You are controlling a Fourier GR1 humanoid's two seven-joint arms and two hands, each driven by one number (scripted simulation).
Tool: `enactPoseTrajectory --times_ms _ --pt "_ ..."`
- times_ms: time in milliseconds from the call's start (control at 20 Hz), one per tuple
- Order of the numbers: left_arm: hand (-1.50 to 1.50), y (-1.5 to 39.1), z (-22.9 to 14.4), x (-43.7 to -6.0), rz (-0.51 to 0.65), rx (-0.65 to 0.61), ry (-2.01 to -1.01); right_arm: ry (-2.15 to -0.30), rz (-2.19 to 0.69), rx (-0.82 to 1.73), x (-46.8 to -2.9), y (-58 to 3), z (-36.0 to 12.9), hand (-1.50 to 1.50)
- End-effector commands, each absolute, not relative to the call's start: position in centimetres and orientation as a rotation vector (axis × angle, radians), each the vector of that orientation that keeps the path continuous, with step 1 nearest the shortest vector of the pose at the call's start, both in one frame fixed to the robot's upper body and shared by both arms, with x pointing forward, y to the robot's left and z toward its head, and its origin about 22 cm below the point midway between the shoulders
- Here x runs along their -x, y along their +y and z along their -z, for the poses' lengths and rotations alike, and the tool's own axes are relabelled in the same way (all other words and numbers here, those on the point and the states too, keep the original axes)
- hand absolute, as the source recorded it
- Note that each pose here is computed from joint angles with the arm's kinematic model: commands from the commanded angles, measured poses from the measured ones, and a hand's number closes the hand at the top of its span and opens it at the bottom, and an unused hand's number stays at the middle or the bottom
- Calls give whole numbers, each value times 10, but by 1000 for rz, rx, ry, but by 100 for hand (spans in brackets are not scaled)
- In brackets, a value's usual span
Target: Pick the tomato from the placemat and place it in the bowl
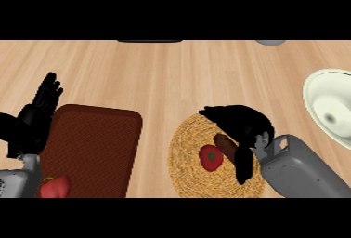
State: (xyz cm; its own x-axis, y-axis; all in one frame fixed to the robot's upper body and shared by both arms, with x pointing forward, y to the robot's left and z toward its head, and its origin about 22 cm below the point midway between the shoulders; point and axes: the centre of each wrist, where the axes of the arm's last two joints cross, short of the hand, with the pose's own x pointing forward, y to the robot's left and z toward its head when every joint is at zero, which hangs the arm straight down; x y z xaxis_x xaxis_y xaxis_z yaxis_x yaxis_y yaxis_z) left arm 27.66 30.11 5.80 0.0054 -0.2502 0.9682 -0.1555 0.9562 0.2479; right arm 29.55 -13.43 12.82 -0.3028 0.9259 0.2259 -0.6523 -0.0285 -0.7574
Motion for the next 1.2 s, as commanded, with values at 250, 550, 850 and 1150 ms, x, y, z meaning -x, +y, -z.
enactPoseTrajectory --times_ms 250,550,850,1150 --pt "0 314 -65 -278 55 -326 -1578 -1085 -1673 579 -279 -115 -97 -150" --pt "0 318 -63 -269 68 -317 -1571 -1009 -1671 503 -287 -147 -71 -150" --pt "0 318 -60 -277 76 -339 -1570 -989 -1694 507 -264 -132 -57 -150" --pt "0 322 -54 -283 74 -314 -1572 -1002 -1650 509 -271 -136 -38 -150"
